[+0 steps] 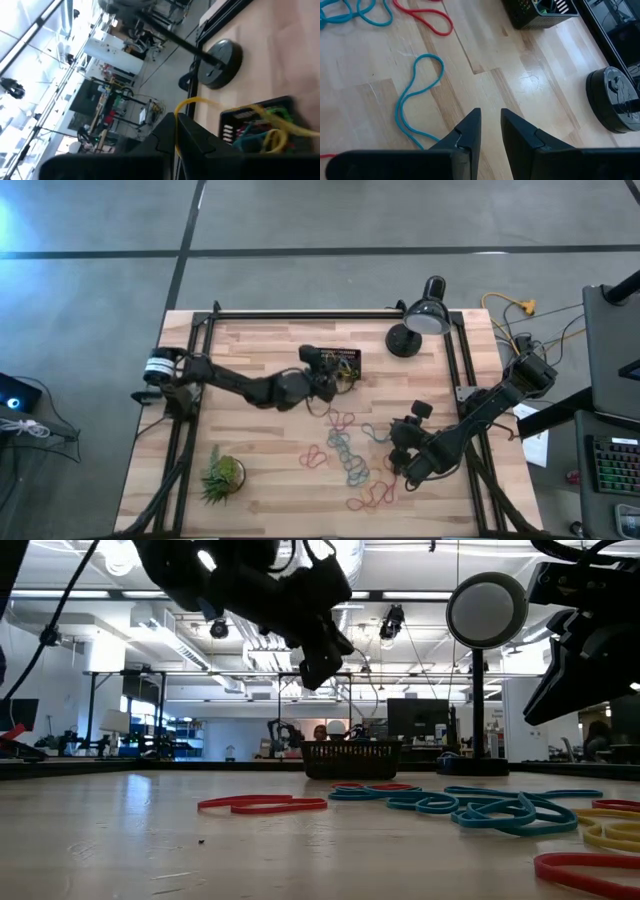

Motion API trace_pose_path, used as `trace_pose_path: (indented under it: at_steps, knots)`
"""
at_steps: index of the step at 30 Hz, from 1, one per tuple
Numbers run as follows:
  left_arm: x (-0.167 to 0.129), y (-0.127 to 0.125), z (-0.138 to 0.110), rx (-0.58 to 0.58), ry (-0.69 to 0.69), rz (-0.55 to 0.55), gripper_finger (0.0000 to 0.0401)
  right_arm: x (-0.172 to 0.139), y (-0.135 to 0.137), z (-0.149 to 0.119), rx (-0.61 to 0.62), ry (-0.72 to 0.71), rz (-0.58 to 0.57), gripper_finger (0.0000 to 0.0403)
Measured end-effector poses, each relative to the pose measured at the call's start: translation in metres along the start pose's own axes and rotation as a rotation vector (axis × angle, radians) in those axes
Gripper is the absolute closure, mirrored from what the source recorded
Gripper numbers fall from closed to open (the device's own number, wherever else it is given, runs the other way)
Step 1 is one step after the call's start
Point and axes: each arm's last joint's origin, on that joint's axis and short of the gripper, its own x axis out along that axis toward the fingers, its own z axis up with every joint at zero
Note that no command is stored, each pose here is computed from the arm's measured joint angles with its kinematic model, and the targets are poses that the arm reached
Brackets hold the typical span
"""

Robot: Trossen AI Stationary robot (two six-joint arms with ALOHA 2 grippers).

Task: Pick and place rubber bands into bin
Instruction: Put the yellow rubber band into the basket

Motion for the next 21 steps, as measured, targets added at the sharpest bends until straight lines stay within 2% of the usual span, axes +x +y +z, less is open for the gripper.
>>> trace_pose_path:
  at_steps: [6, 15, 21]
  knots:
    - [0.019, 0.009, -0.020, -0.056, -0.003, -0.043, 0.0401, 0.001, 0.000, 0.000, 0.000, -0.012, -0.009, 0.0335]
    - [0.029, 0.004, -0.046, -0.152, 0.029, -0.143, 0.0401, 0.003, -0.001, -0.003, -0.003, -0.019, -0.019, 0.0335]
    - [0.036, 0.000, -0.067, -0.244, 0.089, -0.318, 0.0401, 0.004, -0.002, -0.004, -0.001, -0.019, -0.020, 0.0335]
